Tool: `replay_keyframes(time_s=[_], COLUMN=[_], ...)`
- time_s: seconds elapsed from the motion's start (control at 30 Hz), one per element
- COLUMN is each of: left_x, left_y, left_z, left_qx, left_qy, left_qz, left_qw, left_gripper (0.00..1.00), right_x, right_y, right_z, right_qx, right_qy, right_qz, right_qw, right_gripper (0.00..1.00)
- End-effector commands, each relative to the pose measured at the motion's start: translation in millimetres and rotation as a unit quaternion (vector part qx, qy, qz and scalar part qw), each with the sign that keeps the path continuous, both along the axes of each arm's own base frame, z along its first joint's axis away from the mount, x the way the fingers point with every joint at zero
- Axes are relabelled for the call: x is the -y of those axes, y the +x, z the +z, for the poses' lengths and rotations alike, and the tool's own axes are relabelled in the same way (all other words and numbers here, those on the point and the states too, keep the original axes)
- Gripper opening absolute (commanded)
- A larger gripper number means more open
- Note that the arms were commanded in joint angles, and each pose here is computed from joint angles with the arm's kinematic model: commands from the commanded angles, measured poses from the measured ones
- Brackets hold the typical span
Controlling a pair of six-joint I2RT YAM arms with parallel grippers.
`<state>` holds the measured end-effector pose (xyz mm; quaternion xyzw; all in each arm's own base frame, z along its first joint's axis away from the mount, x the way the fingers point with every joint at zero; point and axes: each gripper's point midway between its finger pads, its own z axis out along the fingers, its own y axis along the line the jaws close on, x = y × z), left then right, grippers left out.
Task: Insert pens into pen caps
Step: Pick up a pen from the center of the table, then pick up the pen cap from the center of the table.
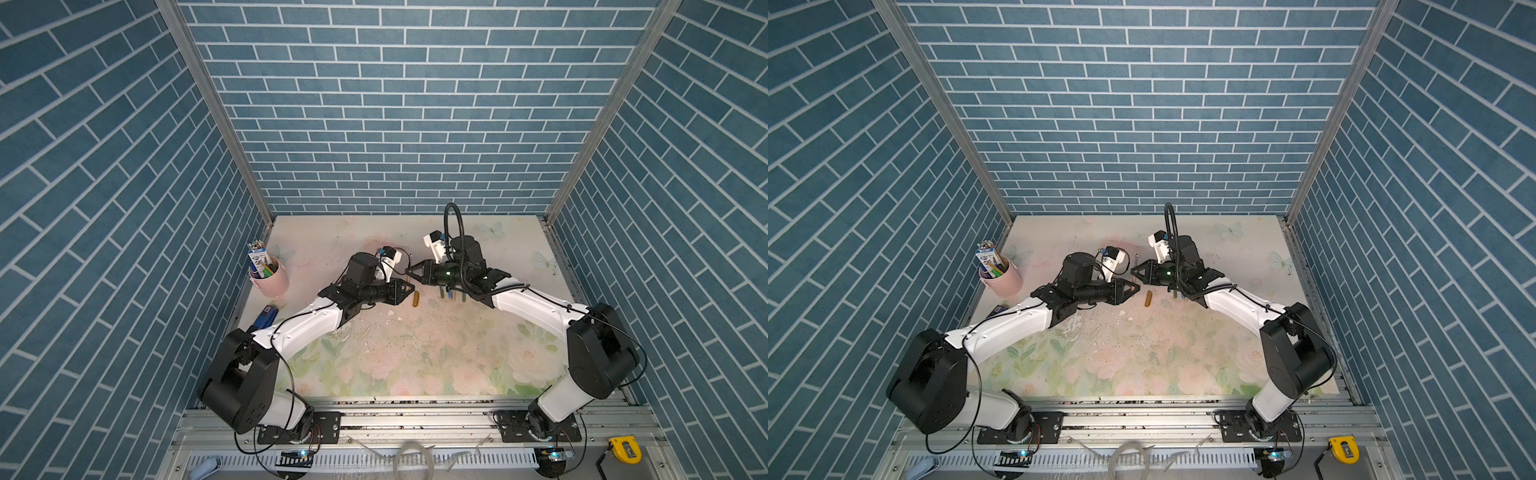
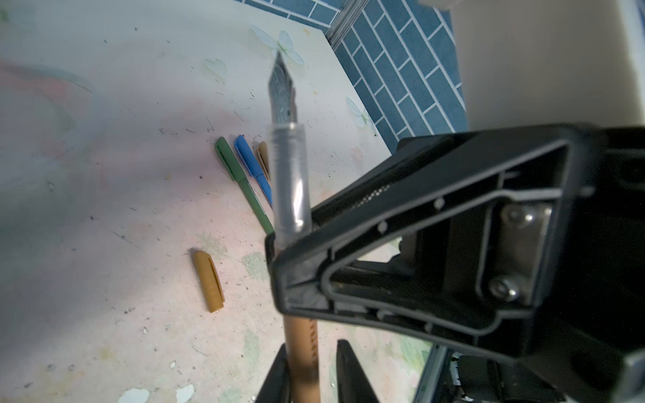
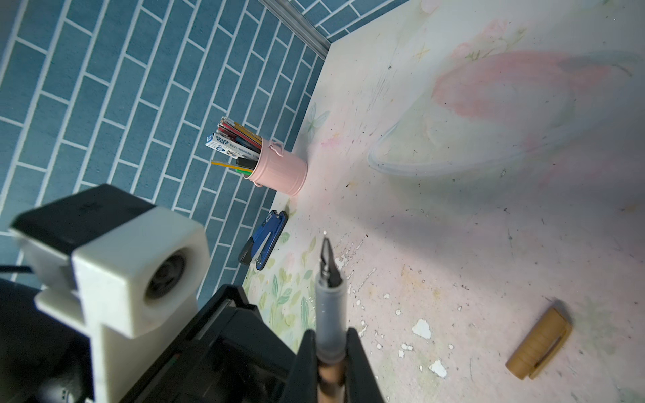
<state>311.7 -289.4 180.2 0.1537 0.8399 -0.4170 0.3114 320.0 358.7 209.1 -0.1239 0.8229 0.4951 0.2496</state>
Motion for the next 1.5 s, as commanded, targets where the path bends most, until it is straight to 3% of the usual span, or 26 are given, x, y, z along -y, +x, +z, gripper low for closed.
replay_keyframes(time_s=[0.0, 0.2, 0.27, 0.37, 0.47, 0.57, 0.63, 0.7, 0.83, 0.93, 1.03, 1.13, 1.3, 1.47], left_x=[4, 2, 0, -10, -31, -69, -85, -79, -49, -38, -27, -24, -20, -21], left_y=[-1, 0, 1, 5, 15, 31, 41, 41, 19, 2, -18, -29, -26, -28], left_z=[3, 7, 12, 18, 33, 51, 70, 87, 100, 110, 130, 134, 126, 125], left_qx=[0.013, 0.020, 0.029, 0.037, 0.057, 0.082, 0.102, 0.141, 0.194, 0.216, 0.236, 0.233, 0.215, 0.211], left_qy=[-0.012, -0.013, -0.011, 0.024, 0.070, 0.133, 0.124, 0.094, 0.047, 0.033, -0.029, -0.064, -0.051, -0.047], left_qz=[-0.008, 0.000, 0.003, 0.023, 0.074, 0.160, 0.195, 0.177, 0.065, 0.012, -0.030, -0.040, -0.030, -0.030], left_qw=[1.000, 1.000, 1.000, 0.999, 0.993, 0.975, 0.968, 0.970, 0.978, 0.976, 0.971, 0.970, 0.975, 0.976], left_gripper=[0.14, 0.02, 0.00, 0.00, 0.00, 0.00, 0.00, 0.00, 0.00, 0.00, 0.00, 0.00, 0.00, 0.00], right_x=[-3, -6, -6, 3, 24, 53, 68, 77, 82, 77, 57, 48, 42, 36], right_y=[-3, -2, -4, -5, 1, 10, 14, 16, 18, 20, 18, 22, 24, 29], right_z=[10, 12, 17, 30, 34, 20, 0, -25, -72, -96, -114, -121, -139, -150], right_qx=[0.001, -0.009, -0.007, 0.006, 0.018, 0.011, -0.002, -0.021, -0.056, -0.078, -0.108, -0.112, -0.128, -0.134], right_qy=[0.021, 0.041, 0.049, 0.042, -0.001, -0.068, -0.121, -0.179, -0.260, -0.283, -0.278, -0.273, -0.277, -0.277], right_qz=[-0.005, -0.006, -0.002, -0.021, -0.074, -0.143, -0.174, -0.180, -0.166, -0.149, -0.104, -0.092, -0.084, -0.080], right_qw=[1.000, 0.999, 0.999, 0.999, 0.997, 0.987, 0.977, 0.967, 0.950, 0.944, 0.949, 0.951, 0.949, 0.948], right_gripper=[0.00, 0.01, 0.15, 0.26, 0.28, 0.26, 0.23, 0.19, 0.17, 0.19, 0.24, 0.30, 0.33, 0.24])
